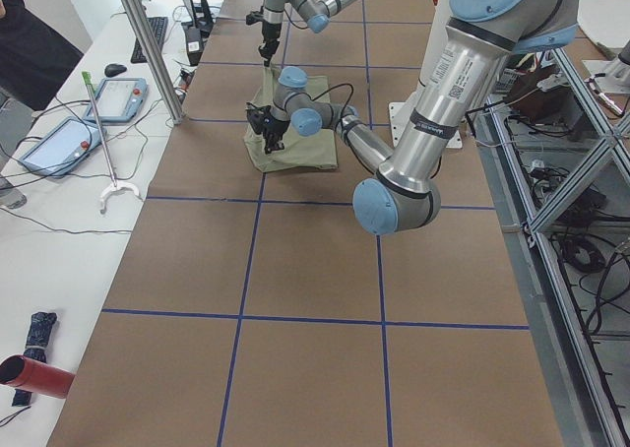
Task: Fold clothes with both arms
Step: 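Lay the hem near the collar and open both grippers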
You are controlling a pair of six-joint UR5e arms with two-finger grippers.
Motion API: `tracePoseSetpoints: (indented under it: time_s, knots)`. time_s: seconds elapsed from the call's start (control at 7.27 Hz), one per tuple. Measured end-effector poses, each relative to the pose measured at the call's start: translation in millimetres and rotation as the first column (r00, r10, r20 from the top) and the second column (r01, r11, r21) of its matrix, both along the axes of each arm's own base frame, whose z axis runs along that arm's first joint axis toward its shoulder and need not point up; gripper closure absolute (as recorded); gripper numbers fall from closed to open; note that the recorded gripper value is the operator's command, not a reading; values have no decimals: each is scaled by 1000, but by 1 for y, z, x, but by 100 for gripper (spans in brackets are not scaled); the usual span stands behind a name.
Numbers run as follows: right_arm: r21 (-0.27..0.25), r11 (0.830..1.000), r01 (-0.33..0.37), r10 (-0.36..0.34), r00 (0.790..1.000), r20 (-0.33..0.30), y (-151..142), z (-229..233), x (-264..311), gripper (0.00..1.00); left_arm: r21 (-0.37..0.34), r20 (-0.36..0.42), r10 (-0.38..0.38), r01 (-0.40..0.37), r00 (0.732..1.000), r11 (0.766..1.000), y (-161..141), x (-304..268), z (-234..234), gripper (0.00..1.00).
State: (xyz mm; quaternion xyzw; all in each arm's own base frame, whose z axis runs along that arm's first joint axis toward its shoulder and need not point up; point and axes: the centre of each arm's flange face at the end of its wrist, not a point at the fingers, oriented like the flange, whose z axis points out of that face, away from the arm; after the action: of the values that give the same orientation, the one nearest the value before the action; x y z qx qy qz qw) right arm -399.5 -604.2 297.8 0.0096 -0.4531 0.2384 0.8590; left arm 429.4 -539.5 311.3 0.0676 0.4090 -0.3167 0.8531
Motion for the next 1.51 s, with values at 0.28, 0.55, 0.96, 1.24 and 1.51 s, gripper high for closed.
tracePoseSetpoints:
  time_s: [0.28,0.55,0.96,1.24,1.51]
  knots:
    - [0,1000,-1,1,1000,-1,0,0,0,100,3,10,-22,22,1000,1000,-8,-6,4,100]
    - [0,1000,-1,1,1000,-1,0,0,0,100,7,7,-26,26,1000,1000,-9,-6,2,100]
    - [0,1000,5,-5,1000,0,2,0,-3,100,11,-4,-25,25,1000,1000,-9,-1,-6,100]
    - [1,1000,17,-17,1000,1,7,-1,-10,82,10,1,-21,21,1000,1000,-11,3,-5,52]
    - [6,1000,26,-26,1000,-1,9,0,-13,0,11,4,-17,17,1000,1000,-12,4,-4,0]
